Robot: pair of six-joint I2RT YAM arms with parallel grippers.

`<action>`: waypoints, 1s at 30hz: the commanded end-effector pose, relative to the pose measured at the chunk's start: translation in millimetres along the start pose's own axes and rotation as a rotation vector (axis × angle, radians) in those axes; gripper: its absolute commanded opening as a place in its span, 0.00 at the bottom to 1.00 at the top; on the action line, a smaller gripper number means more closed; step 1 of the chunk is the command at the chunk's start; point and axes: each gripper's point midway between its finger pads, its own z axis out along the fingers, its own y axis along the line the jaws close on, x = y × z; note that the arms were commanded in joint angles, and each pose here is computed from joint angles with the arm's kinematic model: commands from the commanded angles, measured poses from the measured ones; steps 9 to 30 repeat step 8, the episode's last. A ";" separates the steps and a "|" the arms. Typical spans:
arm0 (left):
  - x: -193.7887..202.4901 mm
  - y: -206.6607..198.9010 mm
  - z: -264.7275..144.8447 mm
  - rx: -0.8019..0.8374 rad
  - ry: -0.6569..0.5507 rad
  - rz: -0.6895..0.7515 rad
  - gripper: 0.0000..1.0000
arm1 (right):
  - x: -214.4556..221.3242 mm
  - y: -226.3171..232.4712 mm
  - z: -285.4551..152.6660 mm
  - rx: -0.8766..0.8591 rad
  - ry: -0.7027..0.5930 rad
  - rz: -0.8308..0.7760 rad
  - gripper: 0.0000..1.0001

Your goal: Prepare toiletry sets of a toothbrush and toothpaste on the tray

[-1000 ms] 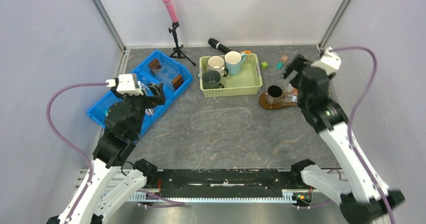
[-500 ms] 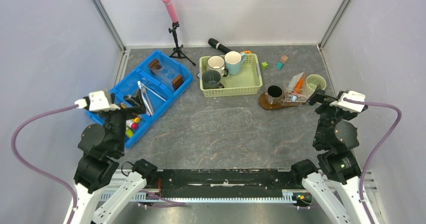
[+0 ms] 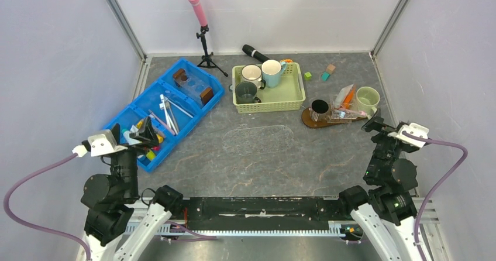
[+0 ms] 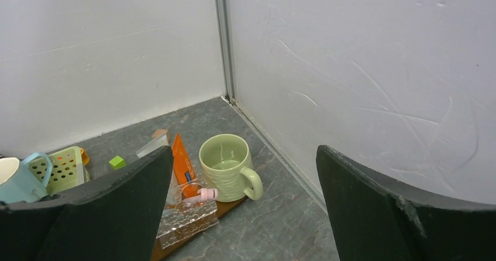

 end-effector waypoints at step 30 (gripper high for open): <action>-11.4 8.6 -0.7 -0.032 -0.043 0.032 1.00 | -9.6 -7.6 0.5 0.041 -0.027 0.026 0.98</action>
